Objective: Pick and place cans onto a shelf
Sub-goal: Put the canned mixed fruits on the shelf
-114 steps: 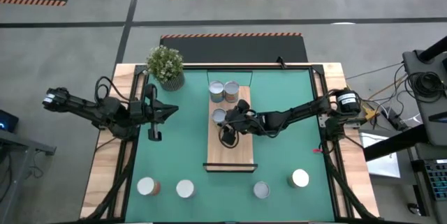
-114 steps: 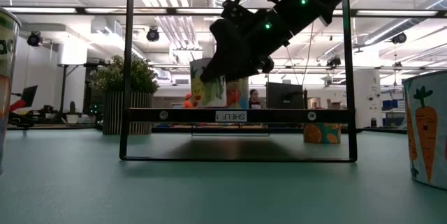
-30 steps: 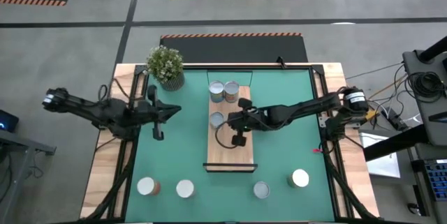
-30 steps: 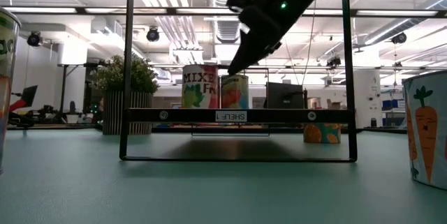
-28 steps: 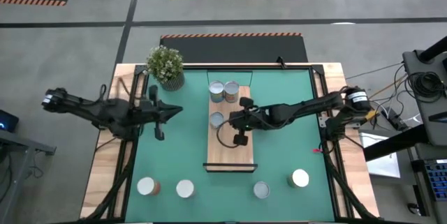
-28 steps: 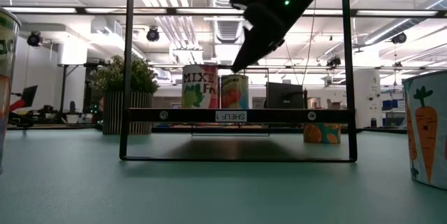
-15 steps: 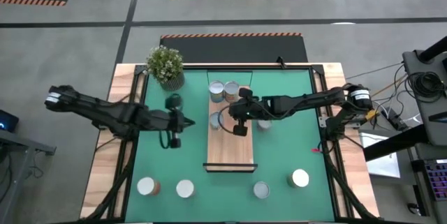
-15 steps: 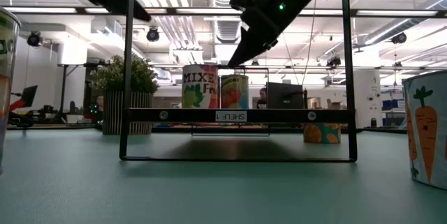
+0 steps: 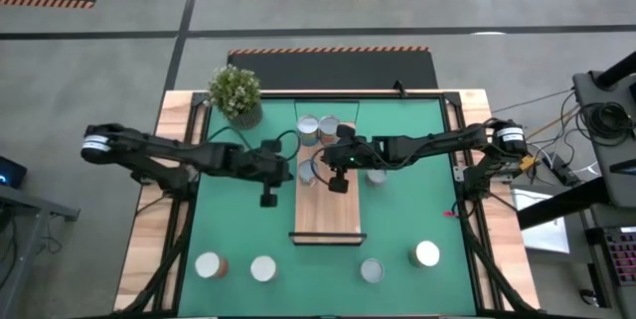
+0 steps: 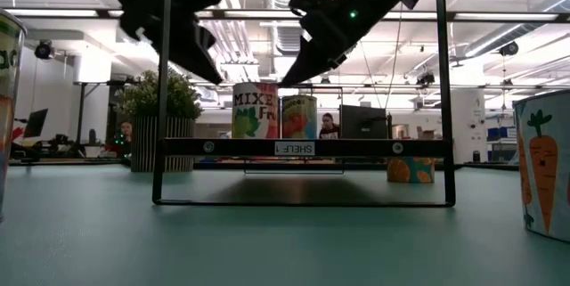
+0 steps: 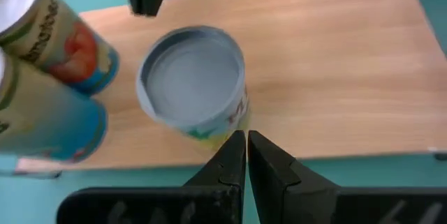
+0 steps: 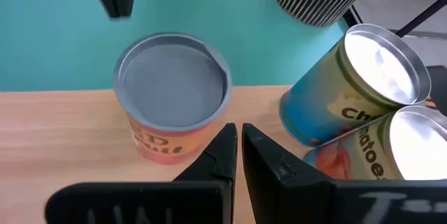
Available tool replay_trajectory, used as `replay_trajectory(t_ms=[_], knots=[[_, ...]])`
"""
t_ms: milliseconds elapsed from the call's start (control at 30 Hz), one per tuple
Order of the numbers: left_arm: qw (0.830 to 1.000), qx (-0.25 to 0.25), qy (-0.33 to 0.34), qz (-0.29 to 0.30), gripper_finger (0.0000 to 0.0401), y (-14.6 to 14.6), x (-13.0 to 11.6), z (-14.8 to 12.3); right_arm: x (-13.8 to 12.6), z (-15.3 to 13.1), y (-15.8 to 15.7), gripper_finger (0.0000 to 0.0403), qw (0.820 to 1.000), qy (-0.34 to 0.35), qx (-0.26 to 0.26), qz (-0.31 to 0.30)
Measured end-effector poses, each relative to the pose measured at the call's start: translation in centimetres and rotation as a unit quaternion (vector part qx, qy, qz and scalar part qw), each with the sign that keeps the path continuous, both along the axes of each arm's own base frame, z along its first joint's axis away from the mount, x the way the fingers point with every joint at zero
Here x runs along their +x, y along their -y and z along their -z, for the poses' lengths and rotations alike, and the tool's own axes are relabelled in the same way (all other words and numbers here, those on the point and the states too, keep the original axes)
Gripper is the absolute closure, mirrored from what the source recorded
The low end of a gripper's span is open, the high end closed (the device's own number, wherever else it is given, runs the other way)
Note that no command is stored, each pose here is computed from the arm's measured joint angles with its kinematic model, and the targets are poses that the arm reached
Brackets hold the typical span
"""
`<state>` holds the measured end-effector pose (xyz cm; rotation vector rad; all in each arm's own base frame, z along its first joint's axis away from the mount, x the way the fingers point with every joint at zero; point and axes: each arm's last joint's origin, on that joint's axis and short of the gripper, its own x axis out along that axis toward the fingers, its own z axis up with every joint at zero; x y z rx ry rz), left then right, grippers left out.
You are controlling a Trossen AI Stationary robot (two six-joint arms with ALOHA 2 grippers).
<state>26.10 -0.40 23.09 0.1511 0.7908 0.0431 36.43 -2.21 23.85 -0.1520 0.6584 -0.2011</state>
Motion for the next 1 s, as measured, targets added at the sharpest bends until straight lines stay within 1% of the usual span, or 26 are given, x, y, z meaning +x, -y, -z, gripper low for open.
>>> replay_trajectory(t_ms=[67, 300, 367, 767, 900, 1000], knots=[[1.0, -0.01, -0.006, 0.002, 0.0401, -0.4, 0.5, 0.2, 0.0, 0.1, 0.0, 0.039, 1.0, 0.007, -0.001, 0.001], [1.0, -0.009, -0.027, -0.01, 0.0401, -1.1, 1.3, 1.2, -0.3, 1.4, 0.0, 0.039, 1.0, 0.025, 0.007, 0.008], [0.999, -0.009, -0.03, -0.012, 0.0401, -1.2, 1.3, 1.4, -0.5, 1.8, 0.0, 0.039, 1.0, 0.021, 0.012, 0.011], [0.999, -0.012, -0.015, -0.034, 0.0401, -2.1, 1.5, 1.1, -0.4, 1.9, -0.3, 0.039, 0.998, 0.043, 0.051, -0.005], [0.998, 0.004, -0.017, -0.056, 0.0401, -2.3, 1.4, 1.1, -0.4, 2.0, -0.8, 0.039, 0.996, 0.041, 0.079, -0.023], [0.997, 0.017, -0.012, -0.069, 0.0401, -2.4, 1.4, 1.1, -0.5, 2.1, -1.3, 0.039, 0.995, 0.038, 0.085, -0.03]])
